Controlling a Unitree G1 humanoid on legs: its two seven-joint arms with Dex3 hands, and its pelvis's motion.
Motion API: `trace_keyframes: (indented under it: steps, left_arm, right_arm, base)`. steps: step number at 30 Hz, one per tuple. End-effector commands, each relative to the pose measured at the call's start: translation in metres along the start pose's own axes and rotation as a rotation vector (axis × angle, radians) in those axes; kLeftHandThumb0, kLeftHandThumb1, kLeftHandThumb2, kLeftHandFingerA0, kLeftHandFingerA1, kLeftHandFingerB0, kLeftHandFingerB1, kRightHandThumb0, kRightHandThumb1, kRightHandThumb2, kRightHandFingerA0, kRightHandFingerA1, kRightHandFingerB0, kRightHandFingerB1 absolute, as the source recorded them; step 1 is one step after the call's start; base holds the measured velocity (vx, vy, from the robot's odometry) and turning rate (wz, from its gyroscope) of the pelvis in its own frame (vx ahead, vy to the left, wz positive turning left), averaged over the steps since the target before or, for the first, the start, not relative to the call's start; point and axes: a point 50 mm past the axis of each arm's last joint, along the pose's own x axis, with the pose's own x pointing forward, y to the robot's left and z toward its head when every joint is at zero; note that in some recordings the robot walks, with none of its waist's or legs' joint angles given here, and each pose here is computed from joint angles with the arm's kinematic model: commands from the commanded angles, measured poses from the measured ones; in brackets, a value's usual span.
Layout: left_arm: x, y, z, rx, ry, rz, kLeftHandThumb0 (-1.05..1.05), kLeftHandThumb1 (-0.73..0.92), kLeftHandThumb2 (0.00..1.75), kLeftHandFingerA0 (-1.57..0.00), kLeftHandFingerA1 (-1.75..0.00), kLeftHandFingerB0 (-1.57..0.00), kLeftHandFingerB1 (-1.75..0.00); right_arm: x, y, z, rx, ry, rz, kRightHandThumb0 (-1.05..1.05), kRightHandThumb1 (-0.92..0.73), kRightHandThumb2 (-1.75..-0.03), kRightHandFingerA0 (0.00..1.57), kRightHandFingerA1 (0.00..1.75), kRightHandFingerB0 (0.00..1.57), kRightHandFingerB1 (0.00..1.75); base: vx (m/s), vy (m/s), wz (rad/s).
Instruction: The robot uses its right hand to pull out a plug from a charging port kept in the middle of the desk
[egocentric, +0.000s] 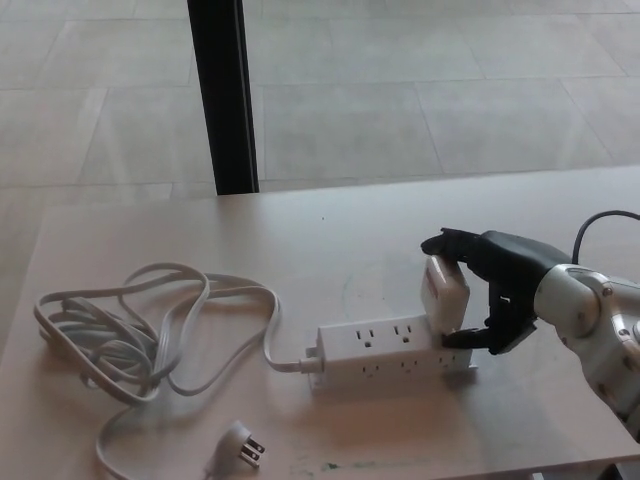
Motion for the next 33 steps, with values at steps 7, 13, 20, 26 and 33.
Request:
trace_keyframes:
  steps: [7,13,20,26,33]
  left_arm:
    - [-0.0001,0.0008,0.0010,-0.046,-0.016,0.000,-1.05,0.14,0.82,-1.14,-0.68,-1.01,-0.58]
    - [-0.0002,0.0011,0.0009,-0.040,-0.019,-0.004,-1.01,0.59,0.58,-1.06,-0.65,-1.02,-0.54]
    - [-0.0007,-0.0007,-0.0013,-0.067,-0.018,-0.008,-1.04,0.63,0.60,-1.08,-0.66,-1.04,-0.54]
    - [-0.0010,-0.0006,-0.0020,-0.073,-0.019,-0.006,-1.02,0.67,0.62,-1.04,-0.66,-1.02,-0.54]
    - [-0.0012,-0.0003,-0.0032,-0.060,-0.012,-0.007,-1.02,0.70,0.62,-1.02,-0.65,-1.00,-0.53]
  right_arm:
    - [-0.0017,-0.0001,-0.0073,0.002,0.050,0.022,-0.76,-0.43,-0.78,0.88,1.37,0.13,0.43]
    - [0.0001,0.0017,-0.0071,0.050,0.011,-0.008,-0.75,-0.46,-0.86,0.89,1.28,0.33,0.48]
    - [-0.0001,-0.0015,-0.0060,0.073,-0.006,-0.039,-0.25,-0.71,-0.67,0.86,1.41,0.78,0.57]
    - [0.0009,-0.0045,-0.0056,0.026,-0.010,-0.033,-0.26,-0.60,-0.96,0.93,1.54,0.98,0.88]
    - [0.0006,-0.0039,-0.0050,-0.023,-0.013,-0.044,-0.27,-0.61,-0.87,0.93,1.52,0.96,0.81]
  base:
    - [0.00,0.000,0.00]
    - [0.00,0.000,0.00]
    - [0.00,0.000,0.00]
    - [0.00,0.000,0.00]
    - [0.00,0.000,0.00]
